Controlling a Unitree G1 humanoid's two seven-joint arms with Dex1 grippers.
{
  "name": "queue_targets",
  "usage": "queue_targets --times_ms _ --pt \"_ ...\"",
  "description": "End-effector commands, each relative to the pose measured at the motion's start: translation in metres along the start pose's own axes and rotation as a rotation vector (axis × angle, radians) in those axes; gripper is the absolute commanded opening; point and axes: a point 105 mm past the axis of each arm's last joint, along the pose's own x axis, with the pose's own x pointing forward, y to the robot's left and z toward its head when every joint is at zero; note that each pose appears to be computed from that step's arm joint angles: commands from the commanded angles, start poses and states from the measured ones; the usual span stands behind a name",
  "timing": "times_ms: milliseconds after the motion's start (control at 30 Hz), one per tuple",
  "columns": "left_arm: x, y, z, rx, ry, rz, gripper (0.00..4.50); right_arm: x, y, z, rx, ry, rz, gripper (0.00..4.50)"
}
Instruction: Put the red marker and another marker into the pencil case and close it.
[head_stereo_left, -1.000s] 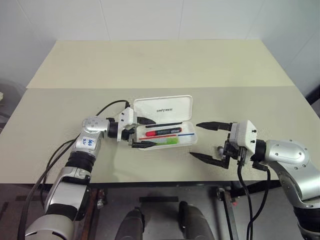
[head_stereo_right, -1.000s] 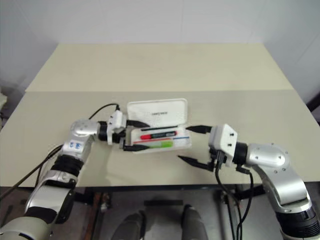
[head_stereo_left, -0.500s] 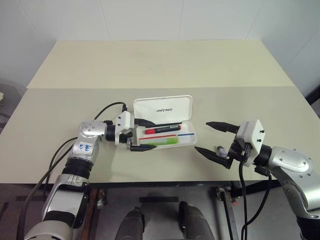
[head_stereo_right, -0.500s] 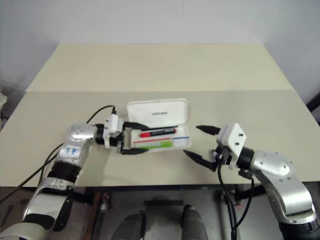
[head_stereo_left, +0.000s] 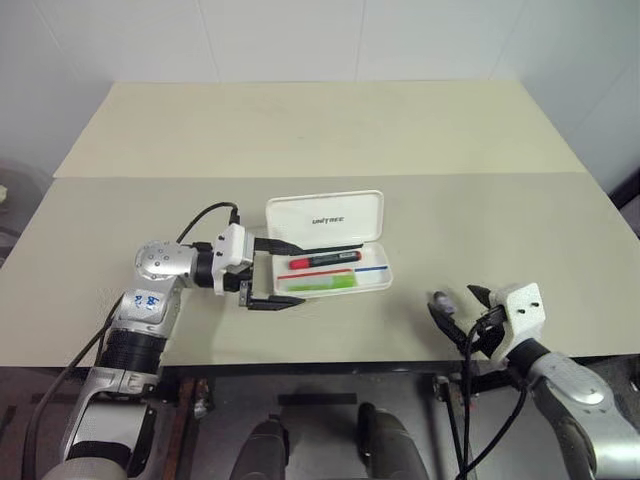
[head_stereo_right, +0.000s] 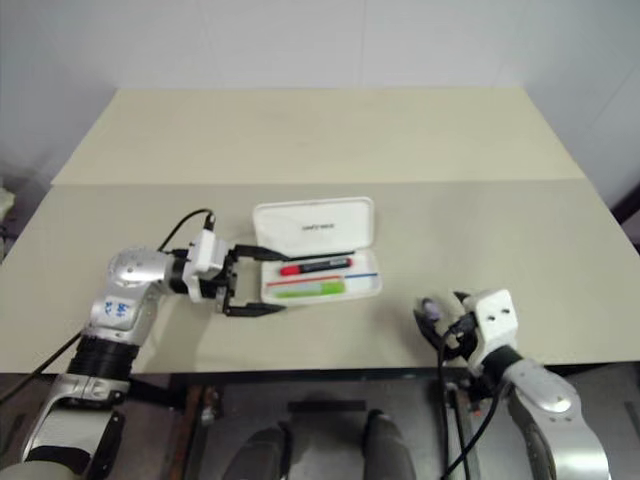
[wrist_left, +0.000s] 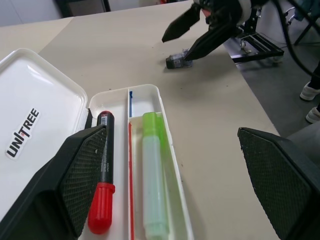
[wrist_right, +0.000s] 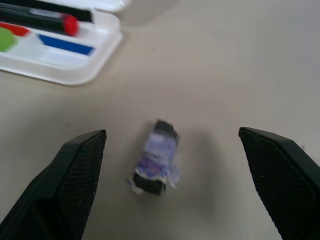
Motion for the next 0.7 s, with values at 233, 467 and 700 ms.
queue_targets --times_ms 233,467,700 --pt "-0.003 -0.001 0.023 0.056 -0.032 0.037 4.5 0.015 0.005 -0.013 0.069 -0.005 -0.076 4.31" --pt "-0.008 0.001 0.024 0.059 -0.023 0.068 4.5 0.023 0.007 -0.003 0.038 -0.025 -0.076 2.12" --pt "-0.008 0.002 0.021 0.06 -0.017 0.08 4.5 0.03 0.023 0.025 -0.065 -0.101 0.067 0.41"
